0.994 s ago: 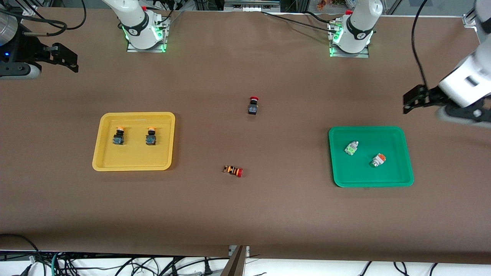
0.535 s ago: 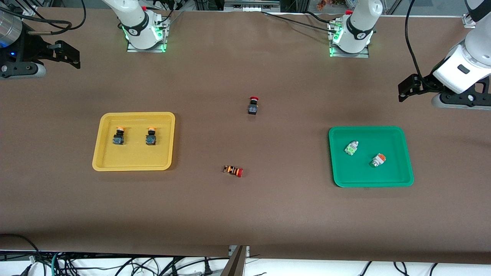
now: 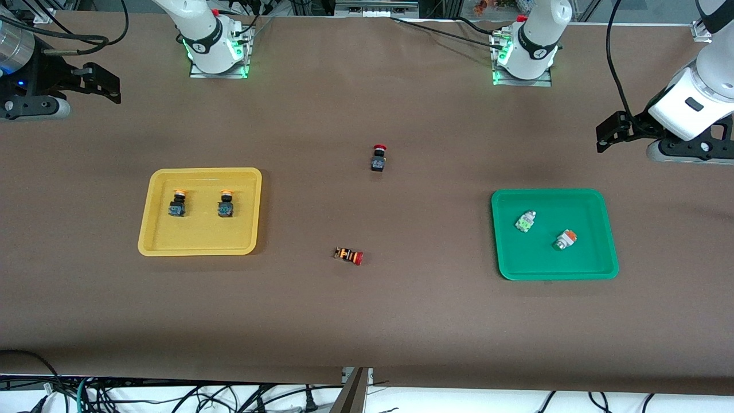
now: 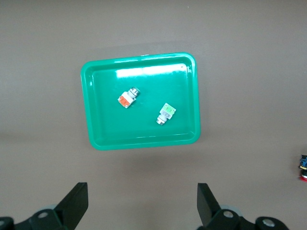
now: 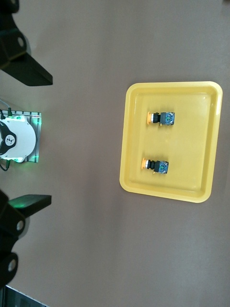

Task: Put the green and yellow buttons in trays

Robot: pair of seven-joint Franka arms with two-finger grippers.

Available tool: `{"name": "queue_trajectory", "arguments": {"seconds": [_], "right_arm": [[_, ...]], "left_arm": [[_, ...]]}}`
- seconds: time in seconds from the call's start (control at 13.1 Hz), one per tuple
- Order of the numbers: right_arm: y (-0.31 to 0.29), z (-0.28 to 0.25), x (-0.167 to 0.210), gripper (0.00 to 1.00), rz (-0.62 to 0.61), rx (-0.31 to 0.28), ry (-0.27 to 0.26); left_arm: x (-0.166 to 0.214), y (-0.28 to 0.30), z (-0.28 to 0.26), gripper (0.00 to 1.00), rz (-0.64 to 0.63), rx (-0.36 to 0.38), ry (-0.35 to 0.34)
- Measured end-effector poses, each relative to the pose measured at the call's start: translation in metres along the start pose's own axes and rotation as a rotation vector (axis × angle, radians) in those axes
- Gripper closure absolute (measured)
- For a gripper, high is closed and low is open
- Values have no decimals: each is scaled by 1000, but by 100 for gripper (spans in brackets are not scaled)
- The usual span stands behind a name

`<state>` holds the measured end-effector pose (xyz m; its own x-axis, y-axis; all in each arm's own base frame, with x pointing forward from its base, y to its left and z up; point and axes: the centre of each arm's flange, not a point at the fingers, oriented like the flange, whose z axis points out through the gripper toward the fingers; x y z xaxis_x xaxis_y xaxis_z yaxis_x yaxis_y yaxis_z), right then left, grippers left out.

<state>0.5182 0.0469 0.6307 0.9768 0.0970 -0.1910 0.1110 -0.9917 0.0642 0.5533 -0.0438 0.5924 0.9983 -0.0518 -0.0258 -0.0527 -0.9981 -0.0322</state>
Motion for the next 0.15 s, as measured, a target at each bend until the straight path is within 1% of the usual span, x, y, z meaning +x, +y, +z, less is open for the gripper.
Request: {"name": "queue_trajectory", "arguments": {"seconds": [0.15], "right_arm": [[0,2,1,0,0,0,-4]], "left_arm": [[0,0,0,0,-1,0,0]]}}
